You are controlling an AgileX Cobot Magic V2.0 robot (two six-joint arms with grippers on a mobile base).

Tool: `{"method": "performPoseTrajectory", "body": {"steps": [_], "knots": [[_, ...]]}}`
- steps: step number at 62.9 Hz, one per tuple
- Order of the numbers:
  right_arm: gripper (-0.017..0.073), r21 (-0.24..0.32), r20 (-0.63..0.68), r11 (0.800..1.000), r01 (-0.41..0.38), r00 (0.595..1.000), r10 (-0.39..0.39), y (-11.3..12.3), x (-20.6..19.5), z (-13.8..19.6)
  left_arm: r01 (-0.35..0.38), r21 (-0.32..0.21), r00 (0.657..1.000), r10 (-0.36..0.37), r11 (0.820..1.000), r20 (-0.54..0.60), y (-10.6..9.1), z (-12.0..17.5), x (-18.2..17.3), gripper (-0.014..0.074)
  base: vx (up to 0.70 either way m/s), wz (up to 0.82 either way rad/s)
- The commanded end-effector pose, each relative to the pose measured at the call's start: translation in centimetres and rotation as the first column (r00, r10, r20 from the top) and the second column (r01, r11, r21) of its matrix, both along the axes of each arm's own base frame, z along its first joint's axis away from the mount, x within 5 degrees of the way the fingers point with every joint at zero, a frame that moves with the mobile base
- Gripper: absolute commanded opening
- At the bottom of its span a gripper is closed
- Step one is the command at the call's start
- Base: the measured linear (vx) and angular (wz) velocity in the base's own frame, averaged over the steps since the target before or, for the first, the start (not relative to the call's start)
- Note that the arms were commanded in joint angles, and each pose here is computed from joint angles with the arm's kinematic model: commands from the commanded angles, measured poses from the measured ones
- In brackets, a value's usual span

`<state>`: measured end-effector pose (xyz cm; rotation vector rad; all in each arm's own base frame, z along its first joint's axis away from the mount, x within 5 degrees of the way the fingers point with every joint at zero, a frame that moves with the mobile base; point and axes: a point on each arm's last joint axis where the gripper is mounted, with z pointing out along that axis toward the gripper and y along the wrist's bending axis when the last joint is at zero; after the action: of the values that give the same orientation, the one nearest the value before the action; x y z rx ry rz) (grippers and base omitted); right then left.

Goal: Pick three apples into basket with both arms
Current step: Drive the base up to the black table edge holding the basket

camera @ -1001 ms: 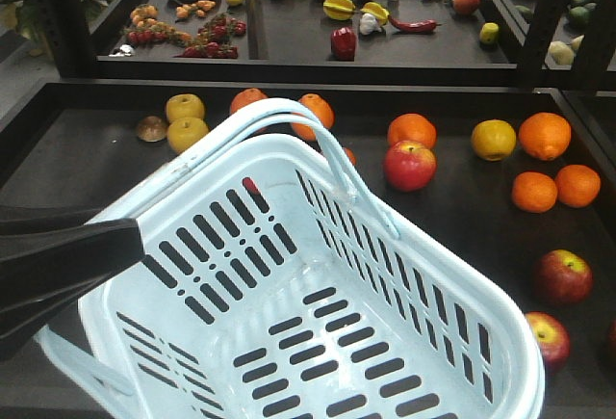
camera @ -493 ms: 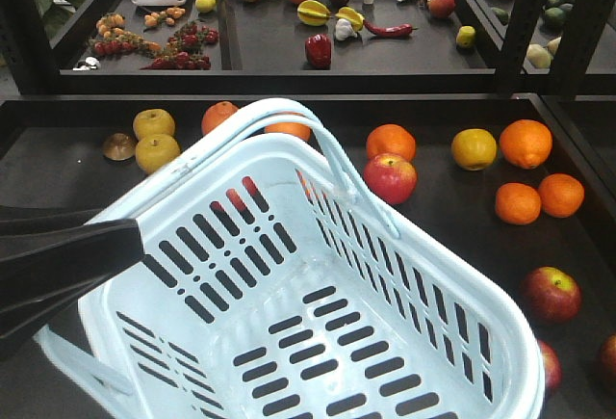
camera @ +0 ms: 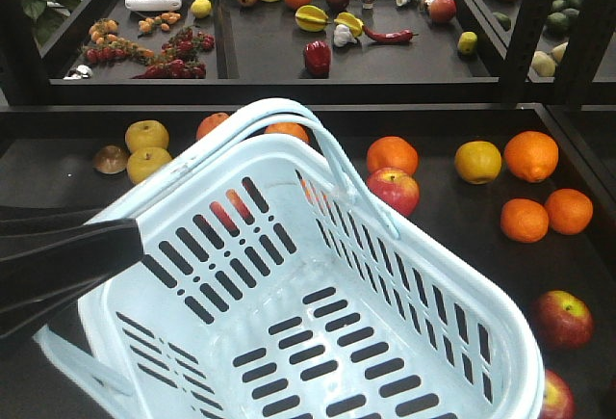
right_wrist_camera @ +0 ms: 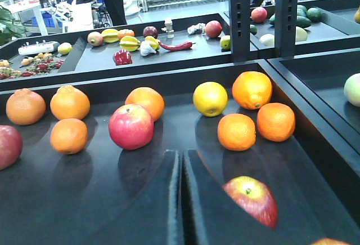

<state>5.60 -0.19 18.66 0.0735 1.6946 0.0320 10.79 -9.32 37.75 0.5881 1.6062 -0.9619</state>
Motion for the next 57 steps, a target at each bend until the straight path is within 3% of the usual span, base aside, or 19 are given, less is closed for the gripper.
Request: {"method": "performPoseTrajectory", "body": {"steps": [1,57], "knots": [[-0.0005,-0.017,0.074,1.0,-0.008,0.997,0.009,0.06,0.02,0.32,-0.034,0.001,0.999,0.034,0.999,0.04,0.22,0.94,0.05,-0.0006,0.09,-0.02],[-0.0005,-0.017,0.075,1.0,-0.008,0.997,0.009,0.06,0.02,0.33,-0.034,0.001,0.999,0.034,0.999,0.04,0.22,0.94,0.05,-0.0006,0.03,-0.01]]}}
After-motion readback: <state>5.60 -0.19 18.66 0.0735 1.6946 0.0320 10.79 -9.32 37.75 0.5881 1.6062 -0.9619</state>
